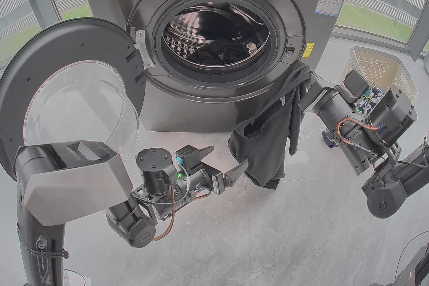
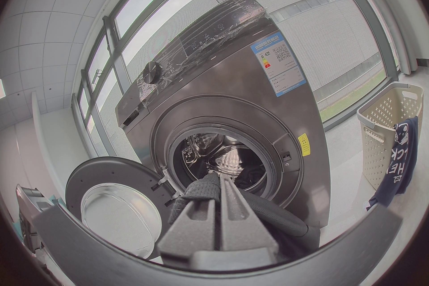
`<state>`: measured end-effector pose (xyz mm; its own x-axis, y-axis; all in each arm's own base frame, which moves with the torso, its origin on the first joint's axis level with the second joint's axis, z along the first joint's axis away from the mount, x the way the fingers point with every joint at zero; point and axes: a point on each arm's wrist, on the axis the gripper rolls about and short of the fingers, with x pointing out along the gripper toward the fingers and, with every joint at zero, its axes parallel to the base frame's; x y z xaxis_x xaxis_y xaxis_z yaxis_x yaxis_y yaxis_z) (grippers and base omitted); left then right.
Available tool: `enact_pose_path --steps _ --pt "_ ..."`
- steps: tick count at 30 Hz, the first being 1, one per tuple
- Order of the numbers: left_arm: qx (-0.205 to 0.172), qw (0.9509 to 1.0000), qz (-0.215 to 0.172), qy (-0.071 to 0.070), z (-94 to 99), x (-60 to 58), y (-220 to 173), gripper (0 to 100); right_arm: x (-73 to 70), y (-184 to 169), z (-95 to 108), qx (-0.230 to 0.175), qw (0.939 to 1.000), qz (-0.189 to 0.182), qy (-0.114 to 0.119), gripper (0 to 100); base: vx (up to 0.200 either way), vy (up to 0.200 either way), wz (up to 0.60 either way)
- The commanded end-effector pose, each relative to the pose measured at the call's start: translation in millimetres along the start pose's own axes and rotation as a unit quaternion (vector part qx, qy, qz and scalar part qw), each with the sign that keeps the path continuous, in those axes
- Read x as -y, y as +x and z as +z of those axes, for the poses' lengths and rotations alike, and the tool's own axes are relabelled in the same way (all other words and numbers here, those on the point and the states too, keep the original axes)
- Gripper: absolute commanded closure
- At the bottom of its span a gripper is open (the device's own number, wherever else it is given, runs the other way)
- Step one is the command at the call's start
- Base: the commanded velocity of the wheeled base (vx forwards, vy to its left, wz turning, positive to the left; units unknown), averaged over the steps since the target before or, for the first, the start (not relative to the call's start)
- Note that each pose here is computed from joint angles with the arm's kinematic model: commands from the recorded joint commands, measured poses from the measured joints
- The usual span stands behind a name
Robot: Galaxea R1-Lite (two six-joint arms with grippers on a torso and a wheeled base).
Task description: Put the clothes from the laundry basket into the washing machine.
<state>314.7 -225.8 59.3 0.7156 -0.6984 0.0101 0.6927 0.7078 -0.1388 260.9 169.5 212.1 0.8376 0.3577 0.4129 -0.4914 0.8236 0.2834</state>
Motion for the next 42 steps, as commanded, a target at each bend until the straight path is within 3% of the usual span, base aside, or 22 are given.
enact_pose_path --steps 1,5,7,15,20,31,32,39,42 --pt "0.004 1.0 0.002 0.007 -8.9 -5.5 16 0 -0.6 0 -1 -0.001 1.0 0.001 0.0 100 0.0 0.0 0.0" --pt "0.022 0.9992 0.008 0.033 -14.1 -16.5 33 0 -2.0 -1 -1 -0.002 1.0 0.003 0.001 100 0.0 0.0 0.0" --pt "0.026 0.9989 0.008 0.038 -15.7 -18.3 38 0 -1.9 -1 -1 -0.002 1.0 0.003 0.001 100 0.0 0.0 0.0" --pt "0.032 0.9985 0.002 0.045 -19.9 -18.2 57 0 -3.7 -1 -2 -0.003 1.0 0.006 0.002 100 0.0 0.0 0.0" --pt "0.062 0.9966 0.005 0.053 -16.7 -24.0 75 0 -4.4 -1 -2 -0.004 1.0 0.006 0.003 100 0.0 0.0 0.0" --pt "0.072 0.9959 0.001 0.054 -21.5 -22.8 85 0 -4.4 -1 -3 -0.004 1.0 0.006 0.003 100 0.0 0.0 0.0" --pt "0.074 0.9958 0.001 0.054 -20.5 -22.7 85 100 -4.4 -1 -3 -0.004 1.0 0.006 0.003 100 0.0 0.0 0.0" --pt "0.093 0.9941 -0.003 0.055 -11.7 -16.1 88 100 -3.5 -2 -3 -0.007 1.0 0.005 0.002 100 0.0 0.0 0.0" --pt "0.112 0.9921 0.0 0.057 10.0 -17.1 81 100 -2.8 -3 -4 -0.008 1.0 0.005 0.002 100 0.0 0.0 0.0"
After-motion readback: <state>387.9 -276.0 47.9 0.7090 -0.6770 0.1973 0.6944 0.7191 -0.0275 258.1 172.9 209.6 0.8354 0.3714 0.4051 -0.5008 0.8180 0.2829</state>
